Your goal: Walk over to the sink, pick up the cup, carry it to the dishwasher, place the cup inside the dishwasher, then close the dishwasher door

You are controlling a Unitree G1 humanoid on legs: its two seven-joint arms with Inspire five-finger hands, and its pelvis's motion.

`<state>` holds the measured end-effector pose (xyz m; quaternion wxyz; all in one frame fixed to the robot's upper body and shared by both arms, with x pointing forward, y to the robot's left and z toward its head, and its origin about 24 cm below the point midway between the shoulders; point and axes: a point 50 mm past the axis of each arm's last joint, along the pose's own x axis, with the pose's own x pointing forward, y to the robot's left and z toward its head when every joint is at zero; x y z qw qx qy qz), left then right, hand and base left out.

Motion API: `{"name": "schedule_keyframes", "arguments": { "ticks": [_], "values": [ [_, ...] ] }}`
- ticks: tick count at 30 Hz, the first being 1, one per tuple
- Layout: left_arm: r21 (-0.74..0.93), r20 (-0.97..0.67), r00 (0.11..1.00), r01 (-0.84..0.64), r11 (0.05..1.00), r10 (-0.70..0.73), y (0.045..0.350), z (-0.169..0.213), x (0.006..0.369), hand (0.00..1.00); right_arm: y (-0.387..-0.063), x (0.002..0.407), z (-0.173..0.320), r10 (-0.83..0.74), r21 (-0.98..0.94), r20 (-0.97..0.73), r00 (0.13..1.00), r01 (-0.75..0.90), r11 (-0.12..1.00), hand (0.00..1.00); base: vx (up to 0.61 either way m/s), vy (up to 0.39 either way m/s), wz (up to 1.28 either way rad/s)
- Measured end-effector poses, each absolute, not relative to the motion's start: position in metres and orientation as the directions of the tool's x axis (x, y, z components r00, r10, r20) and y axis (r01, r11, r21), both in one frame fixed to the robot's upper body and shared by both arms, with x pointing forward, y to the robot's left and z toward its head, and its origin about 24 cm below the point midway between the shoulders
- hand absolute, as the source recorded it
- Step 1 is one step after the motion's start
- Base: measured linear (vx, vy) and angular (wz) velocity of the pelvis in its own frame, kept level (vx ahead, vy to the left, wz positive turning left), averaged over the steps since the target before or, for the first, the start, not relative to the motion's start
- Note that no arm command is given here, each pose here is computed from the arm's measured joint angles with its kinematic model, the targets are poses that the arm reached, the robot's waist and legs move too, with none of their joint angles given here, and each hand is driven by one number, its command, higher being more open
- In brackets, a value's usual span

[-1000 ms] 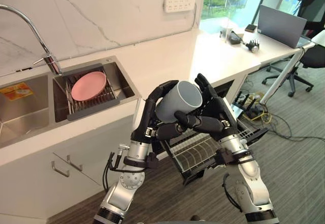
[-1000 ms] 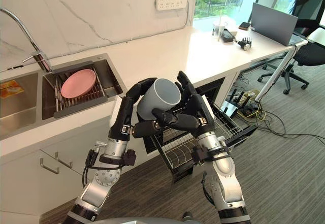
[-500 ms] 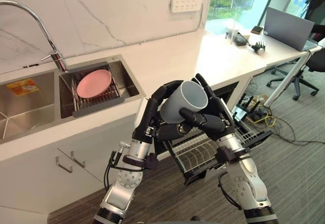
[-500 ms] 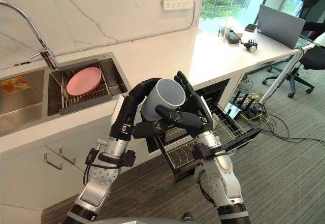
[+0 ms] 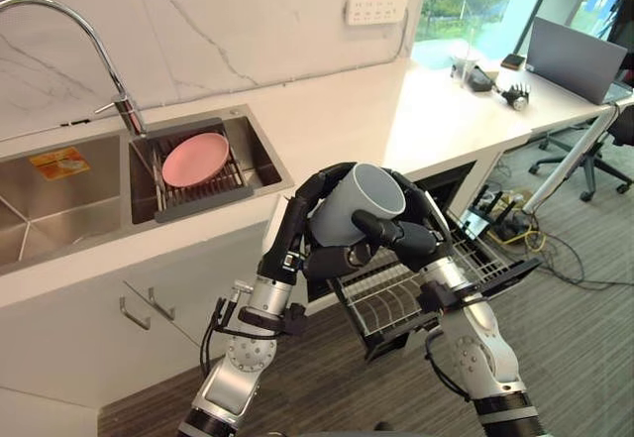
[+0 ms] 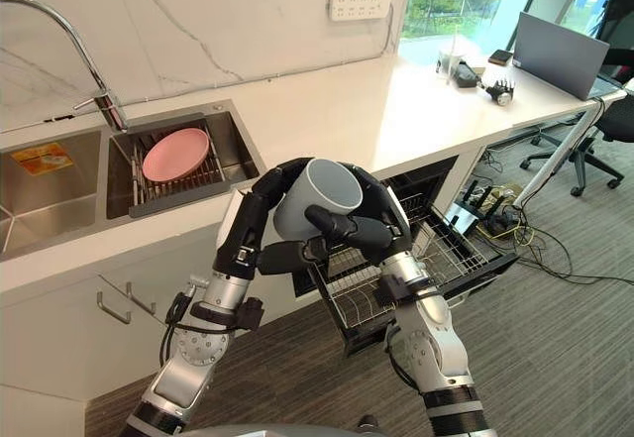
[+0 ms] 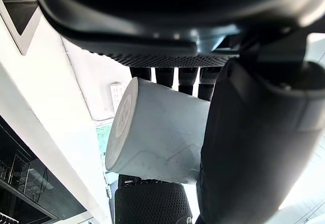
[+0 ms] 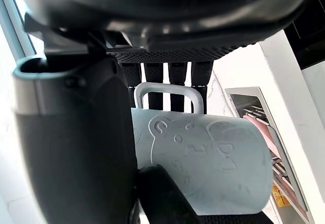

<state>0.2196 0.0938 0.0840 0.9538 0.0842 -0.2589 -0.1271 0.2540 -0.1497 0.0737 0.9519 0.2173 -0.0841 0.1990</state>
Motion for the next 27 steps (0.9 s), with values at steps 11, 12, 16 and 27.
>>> {"name": "schedule_keyframes", "arguments": {
  "ticks": [11,12,16,27],
  "values": [
    [0.206,0.492,0.833,0.173,0.963,-0.255,0.089,0.085,0.214,1.00,-0.143,0.256,0.069,0.236,0.457,0.198,0.951,-0.303,0.836,0.00,0.00,0.000,0.00],
    [0.201,0.498,0.831,0.167,0.965,-0.247,0.089,0.085,0.213,1.00,-0.143,0.256,0.068,0.232,0.479,0.198,0.952,-0.301,0.825,0.00,0.00,0.000,0.00],
    [0.106,0.645,0.747,0.121,0.987,-0.161,0.091,0.112,0.201,1.00,-0.147,0.257,0.061,0.176,0.607,0.184,0.967,-0.253,0.754,0.00,0.00,0.001,0.02],
    [0.033,0.761,0.620,-0.326,0.945,0.188,0.142,0.121,0.193,1.00,-0.187,0.252,0.060,-0.086,0.733,0.202,0.976,-0.092,0.674,0.00,-0.01,0.001,0.05]
  ]
}}
